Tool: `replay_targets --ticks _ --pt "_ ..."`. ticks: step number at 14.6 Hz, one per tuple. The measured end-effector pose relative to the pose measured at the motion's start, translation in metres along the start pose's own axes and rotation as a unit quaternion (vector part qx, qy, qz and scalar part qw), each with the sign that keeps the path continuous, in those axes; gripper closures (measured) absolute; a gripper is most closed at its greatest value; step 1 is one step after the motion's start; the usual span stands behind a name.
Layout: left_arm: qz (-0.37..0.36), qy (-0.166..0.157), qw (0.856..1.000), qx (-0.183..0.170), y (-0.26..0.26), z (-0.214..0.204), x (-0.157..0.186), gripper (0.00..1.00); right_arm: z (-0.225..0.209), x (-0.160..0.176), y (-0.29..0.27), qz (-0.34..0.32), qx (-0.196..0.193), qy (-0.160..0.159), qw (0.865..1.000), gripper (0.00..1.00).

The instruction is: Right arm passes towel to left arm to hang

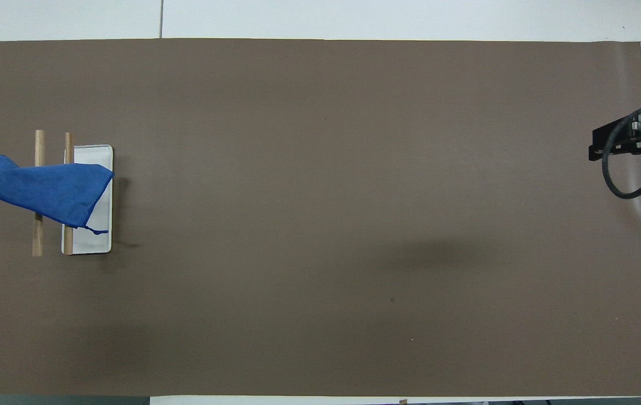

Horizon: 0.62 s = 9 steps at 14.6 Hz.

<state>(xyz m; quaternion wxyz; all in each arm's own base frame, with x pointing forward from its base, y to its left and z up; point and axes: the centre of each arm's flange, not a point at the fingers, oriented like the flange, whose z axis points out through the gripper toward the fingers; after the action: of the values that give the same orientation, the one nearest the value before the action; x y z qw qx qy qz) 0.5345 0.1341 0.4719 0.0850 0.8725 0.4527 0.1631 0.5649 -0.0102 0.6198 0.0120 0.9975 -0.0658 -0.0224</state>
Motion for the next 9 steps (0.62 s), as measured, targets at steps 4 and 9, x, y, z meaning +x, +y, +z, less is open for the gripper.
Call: replay_targets --ticks 4,9 --pt "-0.005 -0.021 1.0 0.019 -0.015 0.022 -0.012 0.97 0.004 -0.008 0.001 0.0 -0.001 -0.01 1.0 0.0" --pt "-0.024 -0.03 0.999 0.032 -0.033 0.035 -0.009 0.92 0.004 -0.015 0.007 0.005 0.0 -0.011 1.0 0.0"
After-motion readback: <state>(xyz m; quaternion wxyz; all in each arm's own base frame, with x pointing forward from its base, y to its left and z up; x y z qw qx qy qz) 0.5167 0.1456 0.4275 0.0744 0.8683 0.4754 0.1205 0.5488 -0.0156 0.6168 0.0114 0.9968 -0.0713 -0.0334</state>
